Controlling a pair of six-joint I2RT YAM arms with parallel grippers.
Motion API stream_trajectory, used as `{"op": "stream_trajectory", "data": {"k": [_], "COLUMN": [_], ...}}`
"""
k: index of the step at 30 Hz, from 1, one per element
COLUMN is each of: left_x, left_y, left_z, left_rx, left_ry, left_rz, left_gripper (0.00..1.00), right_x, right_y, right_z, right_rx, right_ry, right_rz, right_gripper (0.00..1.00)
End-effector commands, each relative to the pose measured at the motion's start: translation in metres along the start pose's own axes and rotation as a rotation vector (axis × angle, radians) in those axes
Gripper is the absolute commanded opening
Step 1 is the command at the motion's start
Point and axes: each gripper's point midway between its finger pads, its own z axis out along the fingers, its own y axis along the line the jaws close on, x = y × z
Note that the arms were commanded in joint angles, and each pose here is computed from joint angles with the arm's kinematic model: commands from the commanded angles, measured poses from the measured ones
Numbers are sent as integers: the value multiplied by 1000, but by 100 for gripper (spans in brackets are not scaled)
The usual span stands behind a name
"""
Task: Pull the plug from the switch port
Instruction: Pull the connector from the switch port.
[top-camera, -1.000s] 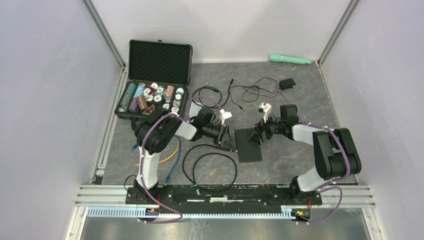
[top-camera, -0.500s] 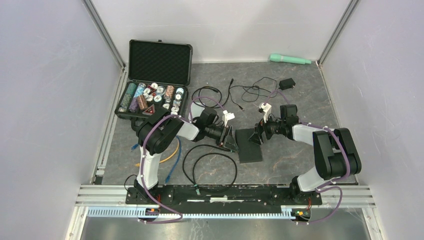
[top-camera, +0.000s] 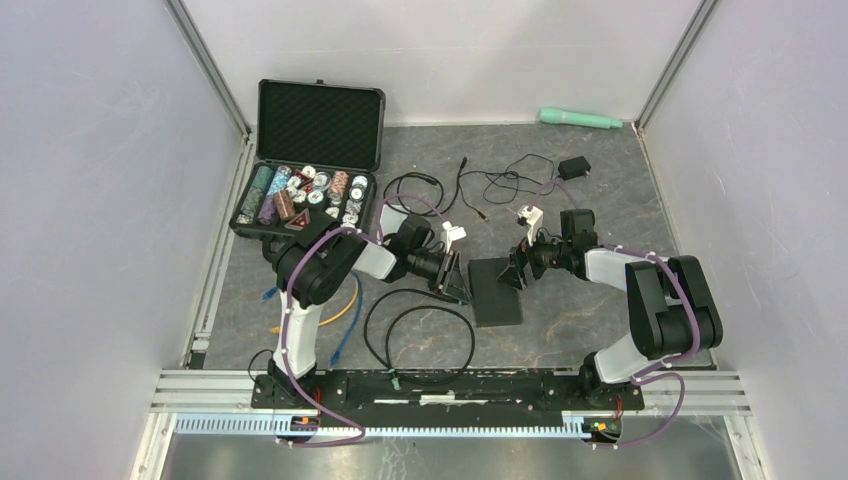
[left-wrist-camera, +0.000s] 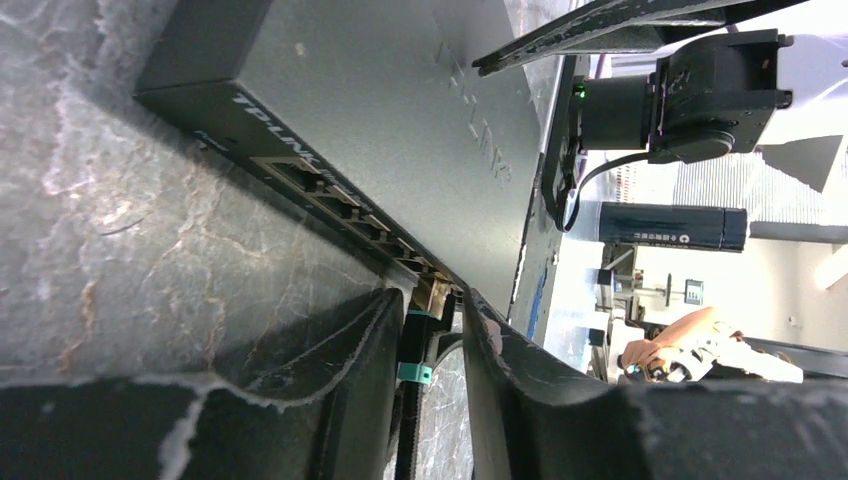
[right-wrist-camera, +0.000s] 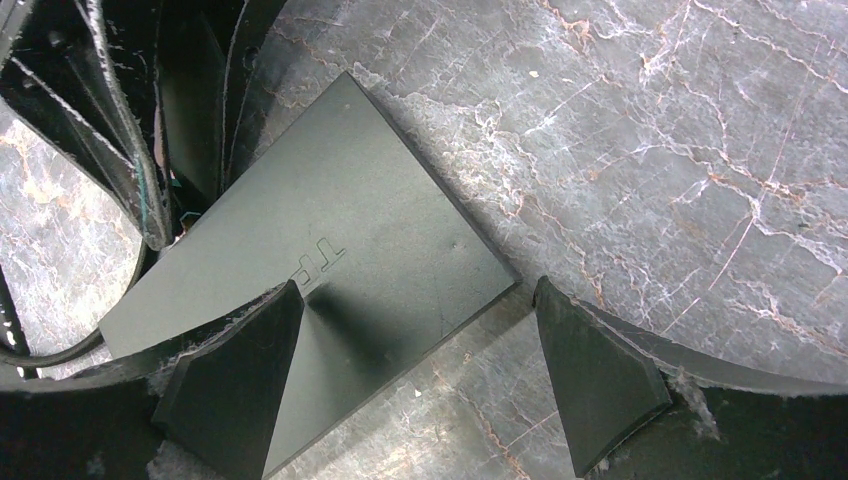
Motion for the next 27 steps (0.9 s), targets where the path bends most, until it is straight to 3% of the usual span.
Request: {"op": "stream_trajectory", "data": {"k": [1,9,16,21,27], "left_x": [58,55,59,57,56], "left_y": [66,70,80,81,73], "left_z": [-5,-7,-16,-25,-22], "left_rx": [-217,-256,-433,-534,-506], "left_ry": [92,86,123,132,126], "left_rz": [-125,-140,-257,-248,-200], "left_gripper": [37,25,12,2,2], "right_x": [37,37,37,35,33], "right_y": [5,5,4,3,4], "right_z": [-3,-2,-2,-2,-3], "right_rx": [12,11,15,17,11], "right_ry": [120,119,121,117,110], "right_rz": [123,123,125,120,111], "right_gripper": [94,94,94,94,94]}}
